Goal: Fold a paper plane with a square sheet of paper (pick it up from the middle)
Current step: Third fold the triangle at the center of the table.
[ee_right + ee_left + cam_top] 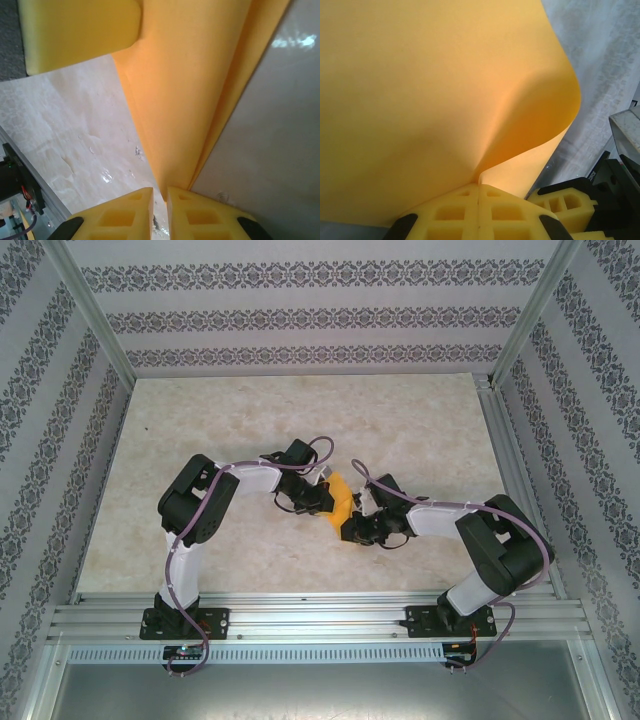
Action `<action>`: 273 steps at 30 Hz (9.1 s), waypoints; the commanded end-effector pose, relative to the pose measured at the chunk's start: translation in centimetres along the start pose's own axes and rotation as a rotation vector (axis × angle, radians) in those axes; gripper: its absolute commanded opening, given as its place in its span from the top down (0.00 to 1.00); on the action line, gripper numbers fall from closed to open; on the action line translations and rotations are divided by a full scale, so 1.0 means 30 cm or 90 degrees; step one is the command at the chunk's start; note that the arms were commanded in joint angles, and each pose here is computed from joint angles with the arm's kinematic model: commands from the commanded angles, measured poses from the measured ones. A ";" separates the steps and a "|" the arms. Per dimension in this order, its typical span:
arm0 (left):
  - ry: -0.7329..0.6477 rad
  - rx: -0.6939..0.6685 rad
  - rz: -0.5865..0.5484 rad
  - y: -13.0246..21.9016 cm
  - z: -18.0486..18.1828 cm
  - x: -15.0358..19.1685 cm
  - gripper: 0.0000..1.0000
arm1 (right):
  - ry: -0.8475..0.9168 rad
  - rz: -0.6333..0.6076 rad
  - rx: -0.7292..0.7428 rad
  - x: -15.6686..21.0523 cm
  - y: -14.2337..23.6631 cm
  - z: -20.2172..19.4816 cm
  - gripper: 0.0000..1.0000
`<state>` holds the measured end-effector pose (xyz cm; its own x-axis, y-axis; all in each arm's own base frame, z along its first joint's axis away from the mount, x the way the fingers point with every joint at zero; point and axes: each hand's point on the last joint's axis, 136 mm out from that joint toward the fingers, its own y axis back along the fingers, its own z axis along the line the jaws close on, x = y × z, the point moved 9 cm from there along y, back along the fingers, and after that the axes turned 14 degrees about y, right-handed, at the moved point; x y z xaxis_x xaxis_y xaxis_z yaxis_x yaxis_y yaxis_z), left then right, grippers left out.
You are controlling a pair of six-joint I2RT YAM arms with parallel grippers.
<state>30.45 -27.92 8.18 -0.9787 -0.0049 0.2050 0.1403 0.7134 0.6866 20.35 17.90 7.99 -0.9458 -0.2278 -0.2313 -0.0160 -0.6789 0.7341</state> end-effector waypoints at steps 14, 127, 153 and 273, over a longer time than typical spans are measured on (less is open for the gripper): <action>0.003 -0.039 0.002 -0.026 0.031 -0.004 0.94 | -0.006 0.065 -0.024 0.073 0.023 0.033 0.83; 0.003 -0.056 0.022 -0.031 0.040 -0.002 0.94 | -0.071 -0.043 0.098 -0.307 0.011 -0.192 0.85; 0.004 -0.058 0.019 -0.025 0.038 0.001 0.94 | -0.025 -0.053 0.162 -0.367 0.077 -0.131 0.85; -0.069 -0.059 -0.113 0.222 -0.167 0.051 0.69 | -0.065 -0.199 0.073 -0.077 0.260 -0.028 0.72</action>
<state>30.56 -27.05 13.60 -0.9952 -0.0326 0.0923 0.0477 0.6622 0.7478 22.79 13.53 14.32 -0.9141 0.0524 -0.4021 -0.3349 -0.6566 0.6759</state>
